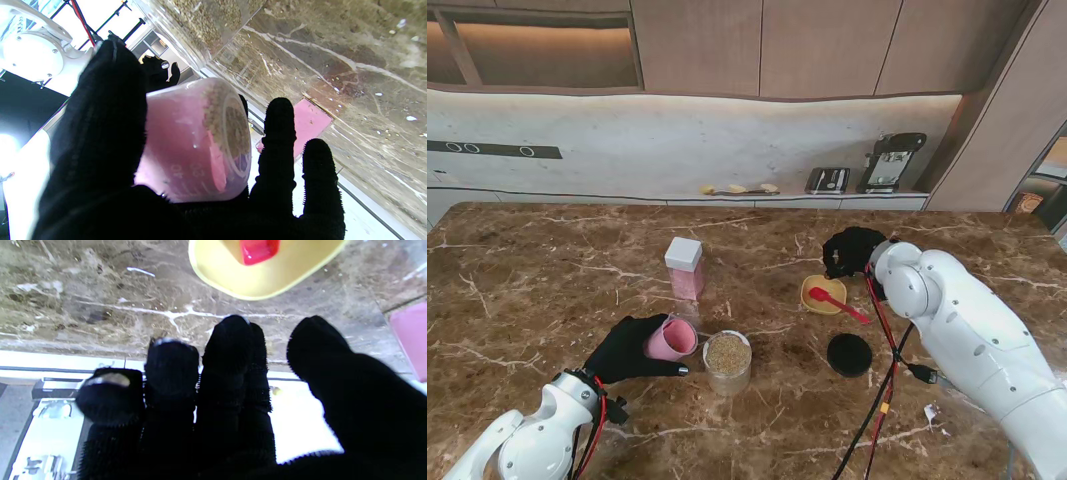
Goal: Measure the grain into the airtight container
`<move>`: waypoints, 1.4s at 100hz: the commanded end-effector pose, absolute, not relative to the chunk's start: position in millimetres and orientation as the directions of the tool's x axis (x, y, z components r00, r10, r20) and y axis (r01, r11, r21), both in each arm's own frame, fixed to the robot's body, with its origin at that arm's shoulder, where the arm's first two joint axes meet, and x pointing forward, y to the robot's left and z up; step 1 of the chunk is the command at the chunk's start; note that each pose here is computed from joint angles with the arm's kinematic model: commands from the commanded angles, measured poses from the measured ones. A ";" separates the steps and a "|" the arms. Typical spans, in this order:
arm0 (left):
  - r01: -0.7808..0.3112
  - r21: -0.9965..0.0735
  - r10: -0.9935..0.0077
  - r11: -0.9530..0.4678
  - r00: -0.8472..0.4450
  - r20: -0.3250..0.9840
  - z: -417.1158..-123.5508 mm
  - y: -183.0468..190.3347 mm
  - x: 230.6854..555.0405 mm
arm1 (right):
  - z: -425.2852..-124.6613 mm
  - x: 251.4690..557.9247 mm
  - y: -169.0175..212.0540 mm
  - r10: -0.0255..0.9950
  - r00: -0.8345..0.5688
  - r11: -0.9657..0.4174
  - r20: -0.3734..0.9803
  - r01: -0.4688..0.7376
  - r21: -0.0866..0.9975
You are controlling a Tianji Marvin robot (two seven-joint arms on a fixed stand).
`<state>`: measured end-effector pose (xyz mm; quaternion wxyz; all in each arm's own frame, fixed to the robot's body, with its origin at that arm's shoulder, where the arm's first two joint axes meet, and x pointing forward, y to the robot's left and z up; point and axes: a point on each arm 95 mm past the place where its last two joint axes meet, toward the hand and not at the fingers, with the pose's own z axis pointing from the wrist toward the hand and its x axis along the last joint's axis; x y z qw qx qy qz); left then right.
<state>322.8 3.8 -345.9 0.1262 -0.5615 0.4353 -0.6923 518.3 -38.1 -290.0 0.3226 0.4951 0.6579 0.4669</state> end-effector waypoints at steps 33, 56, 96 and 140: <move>-0.309 -0.743 -0.659 -0.594 -0.342 0.669 -347.7 2.9 323.3 | -268.8 486.7 -32.5 0.944 -0.320 0.017 0.076 0.278 0.960; -0.308 -0.740 -0.657 -0.598 -0.341 0.673 -349.5 2.7 323.7 | -267.9 463.1 -28.8 0.936 -0.334 -0.025 0.113 0.256 0.966; -0.287 -0.737 -0.648 -0.612 -0.352 0.676 -347.3 3.8 325.9 | -282.0 413.5 -29.9 0.919 -0.313 -0.182 0.239 0.200 0.963; -0.250 -0.691 -0.611 -0.678 -0.330 0.719 -342.6 0.4 336.2 | -299.1 384.0 -24.3 0.882 -0.290 -0.357 0.372 0.105 0.928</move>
